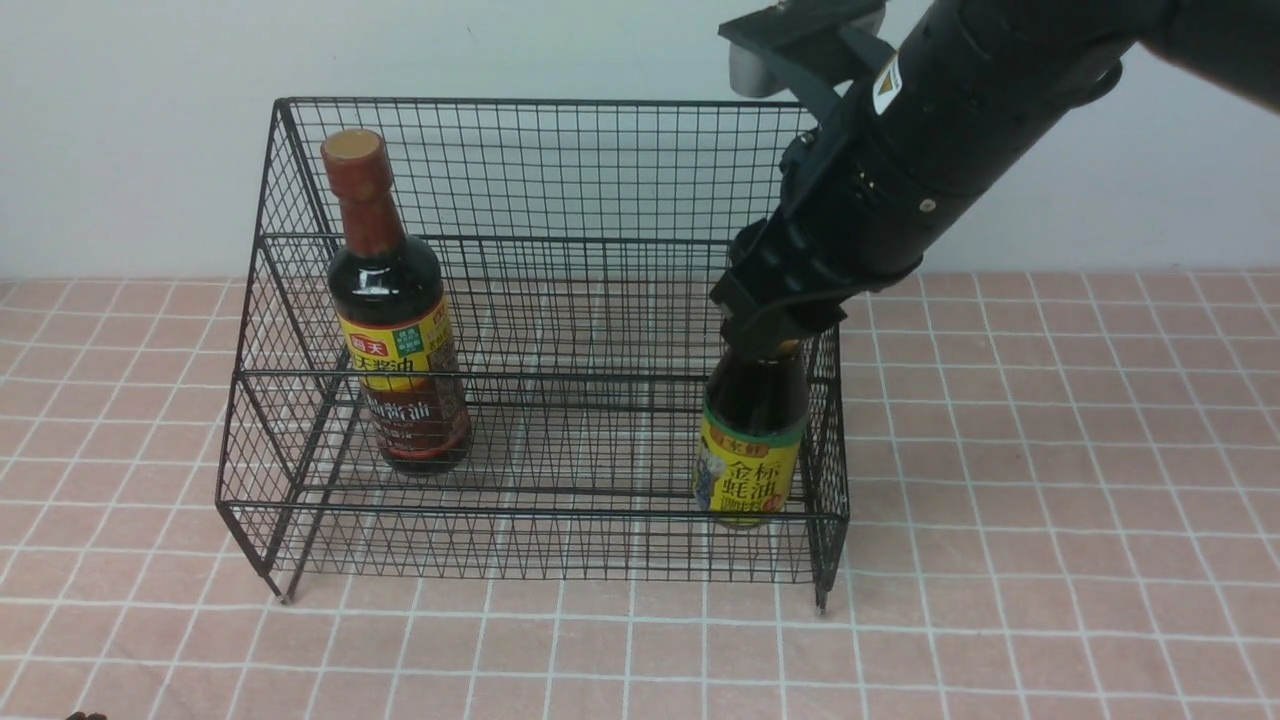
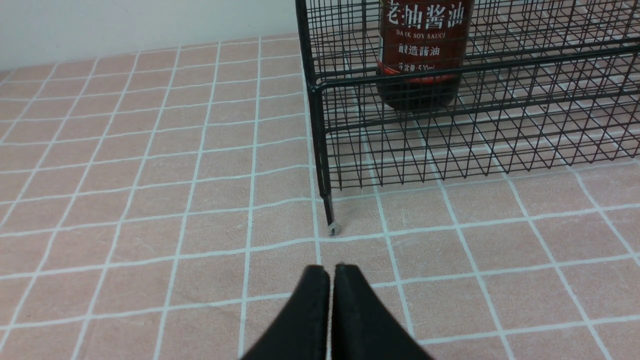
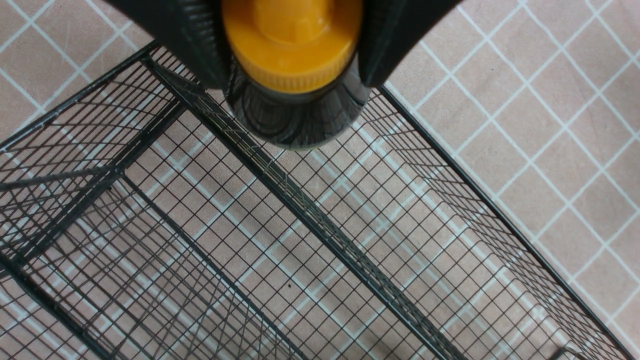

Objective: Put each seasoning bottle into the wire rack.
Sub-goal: Use the right arm to put the condiment bottle back on the shelf

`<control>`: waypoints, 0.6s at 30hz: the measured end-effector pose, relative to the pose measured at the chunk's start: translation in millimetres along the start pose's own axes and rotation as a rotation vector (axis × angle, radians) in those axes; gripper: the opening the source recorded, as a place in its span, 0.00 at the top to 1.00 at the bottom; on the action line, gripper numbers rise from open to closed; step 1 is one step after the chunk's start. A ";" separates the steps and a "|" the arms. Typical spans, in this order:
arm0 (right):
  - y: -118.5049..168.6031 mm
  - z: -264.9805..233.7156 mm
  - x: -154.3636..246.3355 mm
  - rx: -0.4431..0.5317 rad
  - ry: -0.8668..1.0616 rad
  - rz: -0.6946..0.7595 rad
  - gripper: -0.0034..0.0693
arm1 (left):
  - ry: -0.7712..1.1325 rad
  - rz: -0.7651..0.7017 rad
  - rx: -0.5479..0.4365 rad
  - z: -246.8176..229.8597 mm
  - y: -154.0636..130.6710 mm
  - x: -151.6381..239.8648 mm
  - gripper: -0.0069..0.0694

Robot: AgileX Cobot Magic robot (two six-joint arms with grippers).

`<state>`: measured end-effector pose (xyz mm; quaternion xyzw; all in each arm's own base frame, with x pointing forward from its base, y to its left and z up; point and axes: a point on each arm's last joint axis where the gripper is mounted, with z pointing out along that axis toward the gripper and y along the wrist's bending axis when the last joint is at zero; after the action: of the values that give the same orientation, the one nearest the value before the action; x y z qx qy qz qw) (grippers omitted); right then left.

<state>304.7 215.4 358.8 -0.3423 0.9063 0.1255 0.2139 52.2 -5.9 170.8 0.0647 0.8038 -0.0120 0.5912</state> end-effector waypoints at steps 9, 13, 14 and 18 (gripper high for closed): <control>-2.0 12.6 -0.7 -0.003 0.028 -0.007 0.54 | 0.000 0.000 0.000 0.0 0.0 0.0 0.92; -5.2 33.4 -1.1 -0.008 0.074 0.001 0.54 | 0.000 0.000 0.000 0.0 0.0 0.0 0.92; -5.7 37.2 -1.1 -0.009 0.082 0.008 0.54 | 0.000 0.000 0.000 0.0 0.0 0.0 0.92; -8.0 52.5 -1.0 -0.010 0.111 0.037 0.54 | 0.000 0.000 0.000 0.0 0.0 0.0 0.92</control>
<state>326.7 229.7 312.7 -0.3329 0.9223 0.1149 0.1592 52.2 -5.9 170.8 0.0647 0.8038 -0.0120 0.5912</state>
